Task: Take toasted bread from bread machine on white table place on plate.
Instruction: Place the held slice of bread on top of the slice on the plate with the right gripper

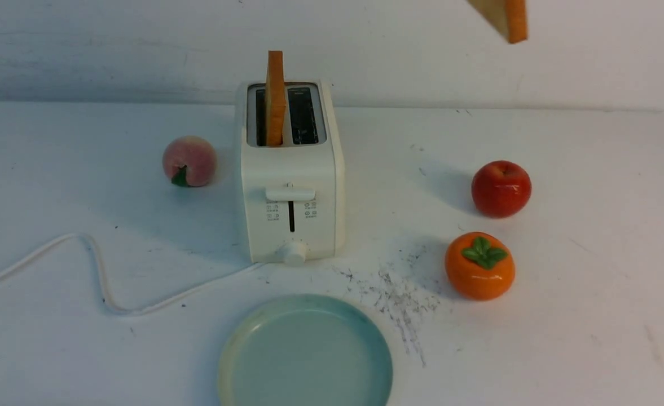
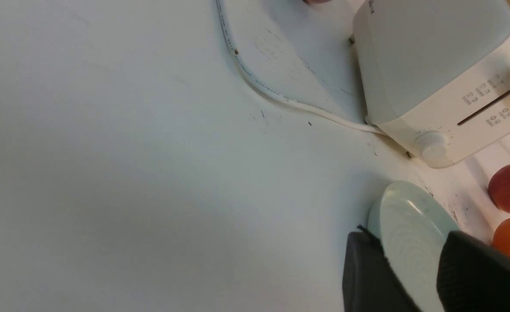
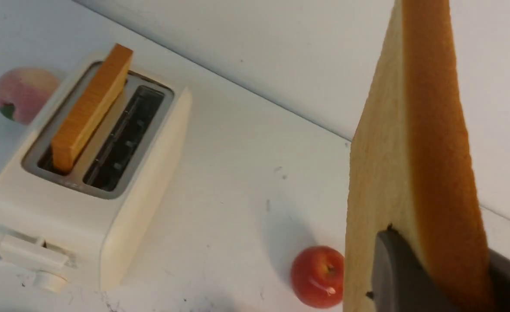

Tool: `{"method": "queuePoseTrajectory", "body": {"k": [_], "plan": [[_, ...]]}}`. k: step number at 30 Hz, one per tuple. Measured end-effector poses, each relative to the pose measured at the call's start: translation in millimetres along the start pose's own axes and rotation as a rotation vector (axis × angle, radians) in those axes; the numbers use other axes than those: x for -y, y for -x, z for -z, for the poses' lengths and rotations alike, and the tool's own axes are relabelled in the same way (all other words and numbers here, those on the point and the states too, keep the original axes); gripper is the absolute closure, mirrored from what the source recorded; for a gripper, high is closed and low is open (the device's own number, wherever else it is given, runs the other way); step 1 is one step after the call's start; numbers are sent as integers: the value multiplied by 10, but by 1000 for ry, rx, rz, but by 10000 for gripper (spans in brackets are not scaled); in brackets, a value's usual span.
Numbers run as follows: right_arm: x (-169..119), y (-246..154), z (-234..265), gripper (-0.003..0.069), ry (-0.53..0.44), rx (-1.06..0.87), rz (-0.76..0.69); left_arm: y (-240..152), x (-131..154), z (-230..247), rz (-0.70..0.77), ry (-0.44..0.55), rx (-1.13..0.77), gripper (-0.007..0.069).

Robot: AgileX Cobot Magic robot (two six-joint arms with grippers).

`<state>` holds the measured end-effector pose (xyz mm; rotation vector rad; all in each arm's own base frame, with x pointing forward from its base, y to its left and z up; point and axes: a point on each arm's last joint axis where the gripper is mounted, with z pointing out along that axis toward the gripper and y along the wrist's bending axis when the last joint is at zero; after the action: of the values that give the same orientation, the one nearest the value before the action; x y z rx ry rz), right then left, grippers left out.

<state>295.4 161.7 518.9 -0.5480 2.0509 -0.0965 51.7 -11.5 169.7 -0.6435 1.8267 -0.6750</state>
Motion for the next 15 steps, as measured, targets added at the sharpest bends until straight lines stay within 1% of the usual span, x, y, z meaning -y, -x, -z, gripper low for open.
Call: {"method": "queuePoseTrajectory", "body": {"k": [2, 5, 7, 9, 11, 12, 13, 15], "plan": [[54, -54, 57, 551, -11, -12, -11, 0, 0, 0, -1, 0, 0, 386], [243, -325, 127, 551, -51, -94, -48, 0, 0, 0, -1, 0, 0, 386], [343, -635, 42, 551, -77, -205, -112, 0, 0, 0, -1, 0, 0, 386], [385, -951, -32, 551, -74, -313, -193, 0, 0, 0, -1, 0, 0, 386], [289, -1352, -139, 551, 6, -438, -269, 0, 0, 0, -1, 0, 0, 386], [268, -1380, -131, 551, 29, -440, -282, 0, 0, 0, -1, 0, 0, 386], [81, -1633, -266, 551, 148, -464, -321, 0, 0, 0, -1, 0, 0, 386], [-134, -1819, -400, 551, 297, -449, -373, 0, 0, 0, -1, 0, 0, 386]]}}
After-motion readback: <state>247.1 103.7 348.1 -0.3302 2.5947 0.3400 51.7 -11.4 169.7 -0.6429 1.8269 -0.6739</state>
